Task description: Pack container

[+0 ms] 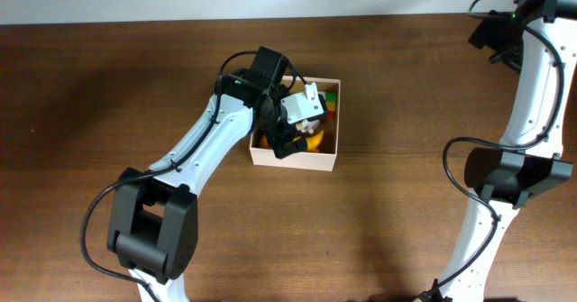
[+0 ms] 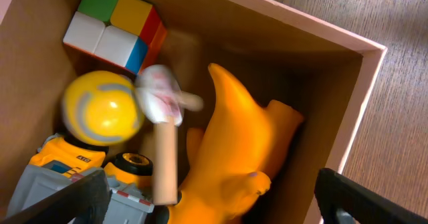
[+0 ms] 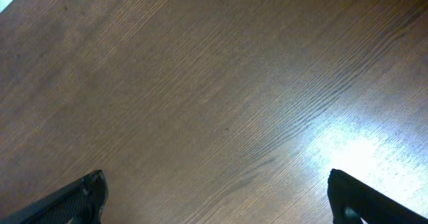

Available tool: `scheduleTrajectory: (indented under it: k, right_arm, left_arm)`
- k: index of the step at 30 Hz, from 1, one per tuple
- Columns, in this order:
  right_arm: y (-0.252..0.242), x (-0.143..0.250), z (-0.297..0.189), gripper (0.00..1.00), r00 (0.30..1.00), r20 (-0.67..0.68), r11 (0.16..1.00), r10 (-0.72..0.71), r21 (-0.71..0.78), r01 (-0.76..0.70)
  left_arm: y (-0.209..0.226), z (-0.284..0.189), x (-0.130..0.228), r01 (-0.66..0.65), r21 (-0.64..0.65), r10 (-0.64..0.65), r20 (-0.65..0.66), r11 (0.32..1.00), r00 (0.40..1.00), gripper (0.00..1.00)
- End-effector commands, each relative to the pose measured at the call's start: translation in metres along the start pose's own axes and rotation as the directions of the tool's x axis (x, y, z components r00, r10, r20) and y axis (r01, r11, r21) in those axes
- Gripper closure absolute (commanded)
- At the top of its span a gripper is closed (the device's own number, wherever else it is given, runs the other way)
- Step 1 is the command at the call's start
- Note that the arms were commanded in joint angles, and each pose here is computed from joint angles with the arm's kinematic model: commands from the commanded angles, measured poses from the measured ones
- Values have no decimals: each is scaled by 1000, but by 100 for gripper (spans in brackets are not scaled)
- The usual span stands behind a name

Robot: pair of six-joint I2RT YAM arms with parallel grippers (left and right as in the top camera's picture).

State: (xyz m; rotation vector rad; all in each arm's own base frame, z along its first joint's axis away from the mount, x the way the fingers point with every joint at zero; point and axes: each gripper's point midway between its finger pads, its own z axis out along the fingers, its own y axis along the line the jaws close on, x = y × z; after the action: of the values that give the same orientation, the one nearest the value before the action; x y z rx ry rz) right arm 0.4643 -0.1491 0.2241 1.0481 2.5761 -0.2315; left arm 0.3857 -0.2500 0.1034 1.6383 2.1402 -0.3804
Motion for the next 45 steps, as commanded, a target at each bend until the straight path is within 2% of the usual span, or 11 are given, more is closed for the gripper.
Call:
scheduleTrajectory:
  k: [1, 5, 10, 14, 17, 20, 23, 27, 32, 36, 45]
  right_arm:
    - [-2, -1, -7, 1, 1000, 11, 1000, 8, -4, -8]
    - [-2, -1, -7, 1, 1000, 11, 1000, 8, -4, -8]
    - [-2, -1, -7, 1, 1000, 11, 1000, 8, -3, -8]
    - [-2, -1, -7, 1, 1000, 11, 1000, 8, -4, -8]
    - [-2, -1, -7, 1, 1000, 11, 1000, 8, -4, -8]
    - [-2, -1, -7, 1, 1000, 11, 1000, 8, -4, -8]
    - [-2, -1, -7, 2, 1000, 11, 1000, 8, -4, -8]
    - [-2, -1, -7, 1, 1000, 11, 1000, 8, -4, -8]
    - [-2, -1, -7, 2, 1000, 11, 1000, 7, -4, -7]
    - [-2, -1, -7, 1, 1000, 11, 1000, 8, -4, -8]
    - [-2, -1, -7, 1, 1000, 11, 1000, 8, -4, -8]
  left_arm:
    - [-3, 2, -5, -24, 19, 23, 16, 1000, 1000, 0]
    - [-2, 1, -6, -25, 15, 25, 19, 1000, 1000, 0]
    - [5, -7, -16, 34, -8, -34, 42, 999, 999, 0]
    - [31, -37, -31, 200, -89, -192, 93, 976, 977, 0]
    - [61, -70, -28, 388, -217, -366, 138, 896, 920, 0]
    - [92, -111, -8, 559, -360, -519, 210, 747, 829, 1]
    - [111, -159, 22, 661, -462, -607, 283, 592, 742, 1]
    - [117, -201, 52, 703, -495, -641, 325, 511, 695, 1]
    - [121, -228, 89, 740, -517, -692, 338, 430, 638, 1]
    - [127, -235, 106, 755, -526, -712, 348, 391, 611, 1]
    - [129, -237, 110, 758, -528, -715, 350, 382, 605, 1]
